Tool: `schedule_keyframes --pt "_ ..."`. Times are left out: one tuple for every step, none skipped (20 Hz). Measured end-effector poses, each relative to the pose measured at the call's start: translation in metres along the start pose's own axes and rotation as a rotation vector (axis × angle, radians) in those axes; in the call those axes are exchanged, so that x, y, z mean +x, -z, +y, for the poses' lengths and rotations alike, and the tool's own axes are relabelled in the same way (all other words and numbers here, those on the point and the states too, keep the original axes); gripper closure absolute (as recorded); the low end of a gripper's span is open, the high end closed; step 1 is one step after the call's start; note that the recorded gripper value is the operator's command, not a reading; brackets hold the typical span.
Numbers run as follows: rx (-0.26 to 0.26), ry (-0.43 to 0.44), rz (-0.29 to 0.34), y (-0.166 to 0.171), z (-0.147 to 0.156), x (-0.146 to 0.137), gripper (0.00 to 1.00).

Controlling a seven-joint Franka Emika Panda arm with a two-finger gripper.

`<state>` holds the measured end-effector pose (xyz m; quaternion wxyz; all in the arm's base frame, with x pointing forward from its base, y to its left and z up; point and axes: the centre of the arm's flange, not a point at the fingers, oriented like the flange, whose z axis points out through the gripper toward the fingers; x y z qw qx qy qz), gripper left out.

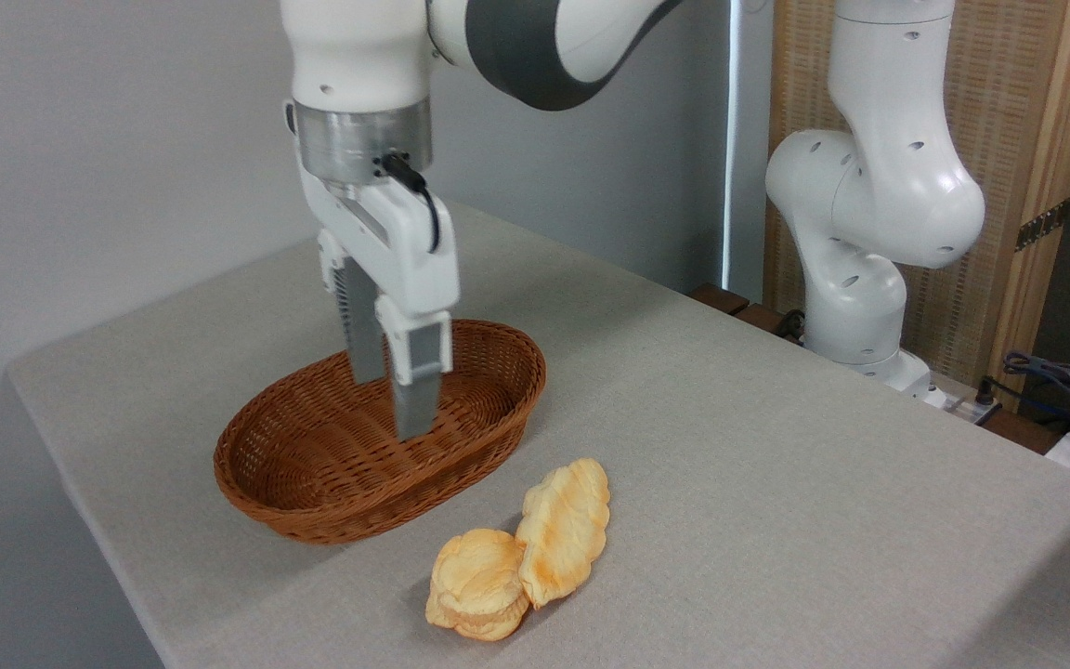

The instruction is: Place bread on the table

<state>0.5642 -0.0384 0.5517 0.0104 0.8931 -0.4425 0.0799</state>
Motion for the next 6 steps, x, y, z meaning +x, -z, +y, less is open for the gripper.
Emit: schedule_keyframes --pt "0.006 -0.003 0.006 0.0006 0.0009 0.0023 0.0" --pt "0.012 -0.008 0.011 0.0011 0.0019 0.0048 0.0" --pt "0.014 -0.007 0.013 0.0012 0.0025 0.0059 0.0" --pt "0.015 -0.005 0.014 0.0013 0.0026 0.0062 0.0" --pt "0.016 0.003 0.015 0.0014 0.0023 0.0063 0.0" --pt "0.017 0.007 0.016 0.0014 0.0022 0.0063 0.0"
